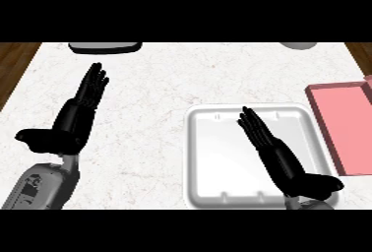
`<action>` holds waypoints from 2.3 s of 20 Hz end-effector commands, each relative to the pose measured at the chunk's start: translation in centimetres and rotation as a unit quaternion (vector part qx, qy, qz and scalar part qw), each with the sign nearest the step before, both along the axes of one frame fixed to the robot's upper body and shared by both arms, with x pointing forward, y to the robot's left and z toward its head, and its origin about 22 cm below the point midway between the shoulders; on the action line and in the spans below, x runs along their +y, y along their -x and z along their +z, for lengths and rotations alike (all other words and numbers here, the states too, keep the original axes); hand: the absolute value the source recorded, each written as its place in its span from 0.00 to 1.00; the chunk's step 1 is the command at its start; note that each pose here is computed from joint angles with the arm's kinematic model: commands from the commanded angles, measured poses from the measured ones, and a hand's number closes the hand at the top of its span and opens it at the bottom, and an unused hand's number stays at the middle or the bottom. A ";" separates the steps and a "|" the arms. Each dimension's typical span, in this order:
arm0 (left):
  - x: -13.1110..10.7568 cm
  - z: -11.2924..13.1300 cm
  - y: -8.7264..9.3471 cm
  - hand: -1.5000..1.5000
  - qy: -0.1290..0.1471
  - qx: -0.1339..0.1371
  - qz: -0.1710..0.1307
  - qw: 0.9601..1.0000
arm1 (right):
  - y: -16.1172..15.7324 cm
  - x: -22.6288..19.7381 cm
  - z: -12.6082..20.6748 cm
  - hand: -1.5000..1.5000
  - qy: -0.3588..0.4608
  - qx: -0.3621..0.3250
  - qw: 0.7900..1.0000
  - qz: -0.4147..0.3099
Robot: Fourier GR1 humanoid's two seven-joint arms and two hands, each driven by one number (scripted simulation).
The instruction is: Pick the lemon from the tray and place it in the cardboard box
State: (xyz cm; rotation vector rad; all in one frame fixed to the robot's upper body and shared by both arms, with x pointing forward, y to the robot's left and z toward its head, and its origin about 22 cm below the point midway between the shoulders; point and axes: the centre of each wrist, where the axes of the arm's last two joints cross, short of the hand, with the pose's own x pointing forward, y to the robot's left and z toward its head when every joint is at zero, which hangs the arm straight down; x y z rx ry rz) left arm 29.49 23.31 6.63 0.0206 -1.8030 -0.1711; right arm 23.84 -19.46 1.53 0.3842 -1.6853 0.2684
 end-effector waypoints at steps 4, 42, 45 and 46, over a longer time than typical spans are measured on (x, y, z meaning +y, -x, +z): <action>2.8 -0.6 0.6 0.50 0.030 0.057 0.090 0.994 | -0.3 -12.2 1.2 1.00 -0.004 -0.027 0.961 -0.275; 5.1 -0.7 2.4 0.50 0.076 0.129 0.096 0.984 | 0.7 -12.3 12.4 0.00 0.436 0.109 0.886 -0.110; 3.2 -0.7 3.0 0.50 0.075 0.122 0.102 0.984 | 1.0 -11.9 11.8 0.00 0.439 0.125 0.883 -0.111; 2.7 0.1 3.0 0.50 0.080 0.127 0.090 0.985 | -1.7 -11.1 11.9 0.00 0.434 0.134 0.884 -0.111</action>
